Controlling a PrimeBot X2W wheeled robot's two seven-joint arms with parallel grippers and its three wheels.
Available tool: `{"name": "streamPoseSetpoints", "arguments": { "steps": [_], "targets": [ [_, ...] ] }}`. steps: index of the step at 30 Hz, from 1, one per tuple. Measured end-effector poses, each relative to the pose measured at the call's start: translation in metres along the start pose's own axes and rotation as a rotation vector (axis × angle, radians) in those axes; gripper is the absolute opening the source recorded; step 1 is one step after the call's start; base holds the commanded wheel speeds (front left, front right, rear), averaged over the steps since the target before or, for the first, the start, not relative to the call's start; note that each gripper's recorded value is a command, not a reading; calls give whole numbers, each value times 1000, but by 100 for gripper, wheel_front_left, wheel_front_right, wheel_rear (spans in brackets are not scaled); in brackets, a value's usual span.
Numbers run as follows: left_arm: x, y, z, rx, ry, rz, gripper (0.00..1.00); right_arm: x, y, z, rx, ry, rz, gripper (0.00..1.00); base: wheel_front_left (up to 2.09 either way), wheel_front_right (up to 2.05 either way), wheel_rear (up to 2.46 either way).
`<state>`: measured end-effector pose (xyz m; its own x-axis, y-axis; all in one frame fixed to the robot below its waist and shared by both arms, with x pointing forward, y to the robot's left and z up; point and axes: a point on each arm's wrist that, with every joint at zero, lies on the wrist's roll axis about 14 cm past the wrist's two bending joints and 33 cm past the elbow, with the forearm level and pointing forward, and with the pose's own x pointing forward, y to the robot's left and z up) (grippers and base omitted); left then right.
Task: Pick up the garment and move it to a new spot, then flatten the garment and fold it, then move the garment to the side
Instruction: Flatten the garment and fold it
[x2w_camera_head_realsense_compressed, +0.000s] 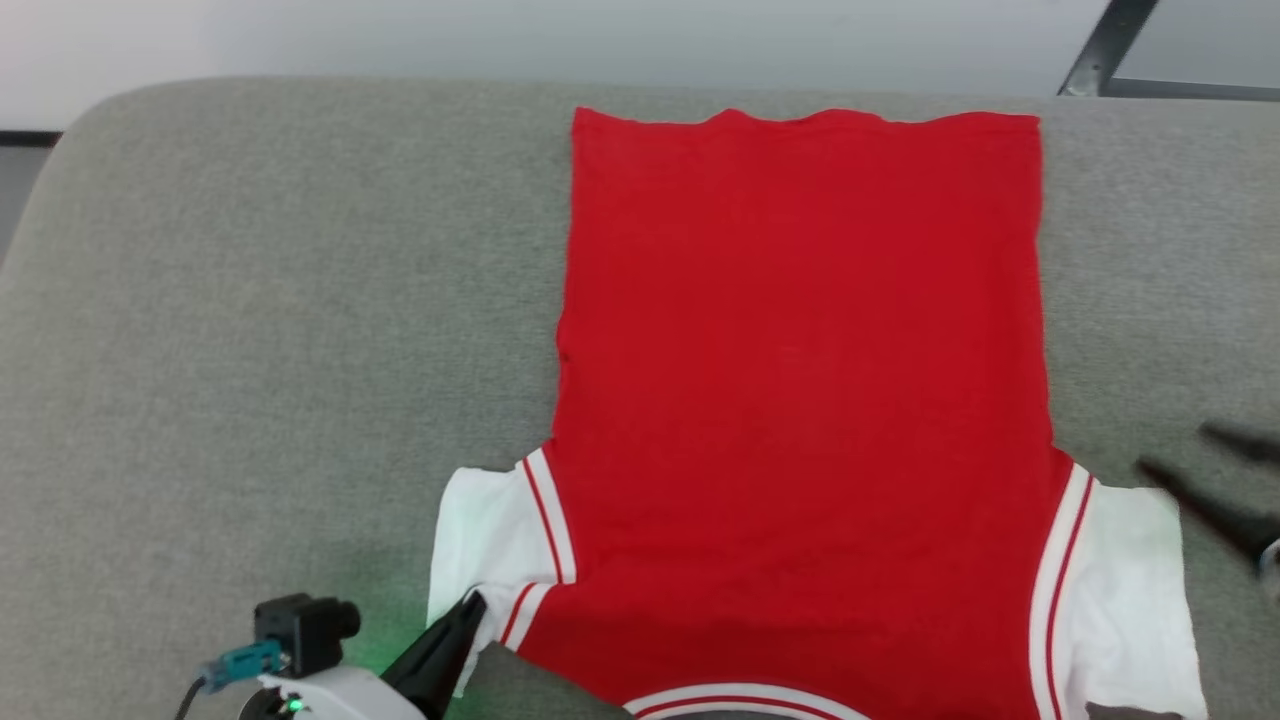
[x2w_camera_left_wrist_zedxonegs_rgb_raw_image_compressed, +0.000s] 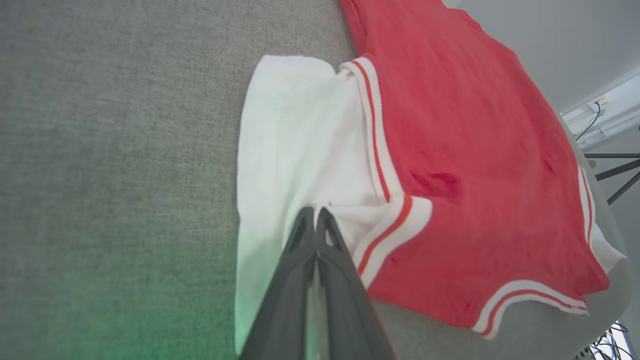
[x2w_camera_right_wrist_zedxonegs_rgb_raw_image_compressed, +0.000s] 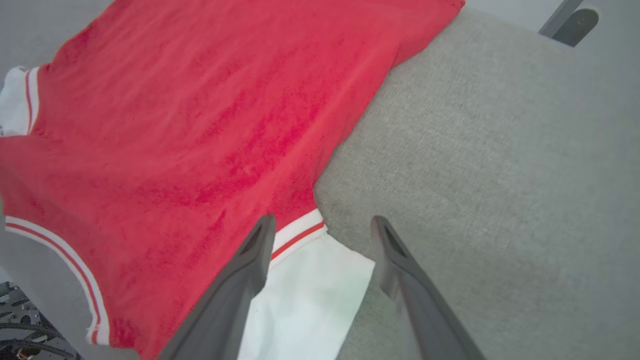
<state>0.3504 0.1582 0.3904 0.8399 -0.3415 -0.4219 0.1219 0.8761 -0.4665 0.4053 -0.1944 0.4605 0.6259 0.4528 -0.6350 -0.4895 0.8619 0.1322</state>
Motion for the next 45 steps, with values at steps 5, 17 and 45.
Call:
{"name": "streamPoseSetpoints", "arguments": {
  "steps": [5, 17, 45],
  "targets": [
    [1, -12, 11, 21, -28, -29, 0, -12, -42, 55, -143, -23, -148, 100, 0, 0, 0],
    [26, -26, 19, 53, -20, -88, 0, 99, -97, 128, -39, 73, -271, 100, 0, 0, 0],
    [37, 4, 10, -5, -34, -17, 0, 231, -99, 102, 40, 236, -236, 0, 0, 0, 0]
  ]
}}
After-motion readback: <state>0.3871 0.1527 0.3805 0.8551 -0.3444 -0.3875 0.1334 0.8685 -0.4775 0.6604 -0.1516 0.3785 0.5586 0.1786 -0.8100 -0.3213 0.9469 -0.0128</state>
